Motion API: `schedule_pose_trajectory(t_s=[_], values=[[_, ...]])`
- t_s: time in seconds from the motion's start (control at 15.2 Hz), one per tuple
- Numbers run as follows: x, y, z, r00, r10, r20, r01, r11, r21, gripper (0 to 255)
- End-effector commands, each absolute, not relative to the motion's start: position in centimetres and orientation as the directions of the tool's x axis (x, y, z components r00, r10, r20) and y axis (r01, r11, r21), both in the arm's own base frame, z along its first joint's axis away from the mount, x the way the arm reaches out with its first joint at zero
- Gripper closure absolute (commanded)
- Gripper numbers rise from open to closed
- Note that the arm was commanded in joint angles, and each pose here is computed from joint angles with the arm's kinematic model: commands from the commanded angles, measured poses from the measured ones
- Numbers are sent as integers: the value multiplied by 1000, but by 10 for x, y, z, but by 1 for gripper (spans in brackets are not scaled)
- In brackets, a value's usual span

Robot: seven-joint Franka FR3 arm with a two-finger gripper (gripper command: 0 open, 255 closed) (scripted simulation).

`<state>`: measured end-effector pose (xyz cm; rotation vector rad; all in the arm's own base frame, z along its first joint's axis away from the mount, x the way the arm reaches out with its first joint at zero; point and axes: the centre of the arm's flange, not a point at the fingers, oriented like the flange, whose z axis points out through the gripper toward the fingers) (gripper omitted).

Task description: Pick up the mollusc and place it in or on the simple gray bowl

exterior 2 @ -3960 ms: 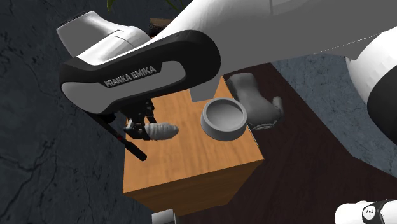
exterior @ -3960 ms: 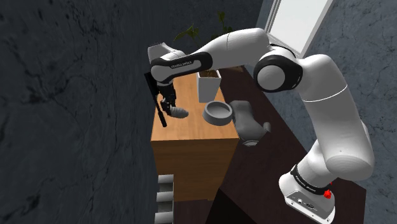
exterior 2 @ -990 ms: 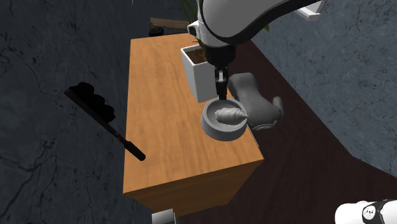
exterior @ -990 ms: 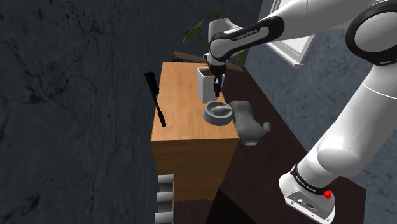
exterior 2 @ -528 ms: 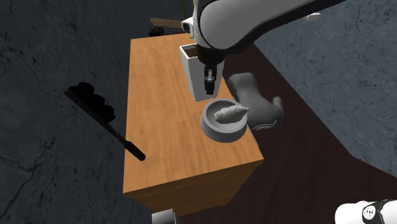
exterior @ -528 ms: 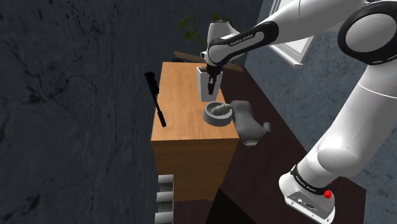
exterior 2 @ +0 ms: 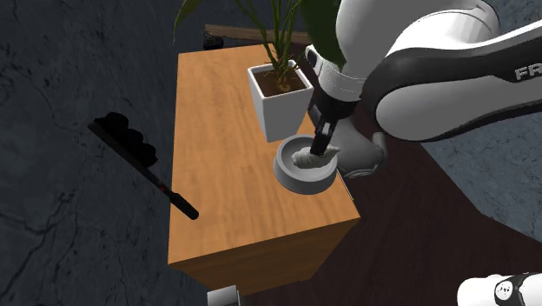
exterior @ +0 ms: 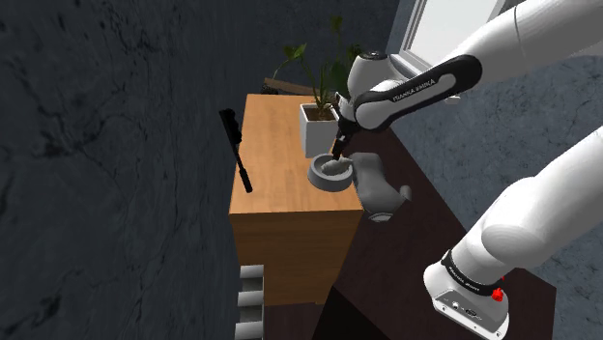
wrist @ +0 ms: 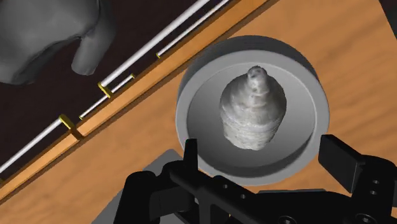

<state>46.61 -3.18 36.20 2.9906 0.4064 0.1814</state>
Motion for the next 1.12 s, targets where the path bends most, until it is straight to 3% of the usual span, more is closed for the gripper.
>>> schedule_pose_trajectory(t_s=[0.0,0.13,1.06], values=[[435,-31,352,969,196,148,174,-973,148,0],[407,-25,343,973,131,188,101,-982,160,0],[415,-31,304,973,131,188,101,-982,160,0]])
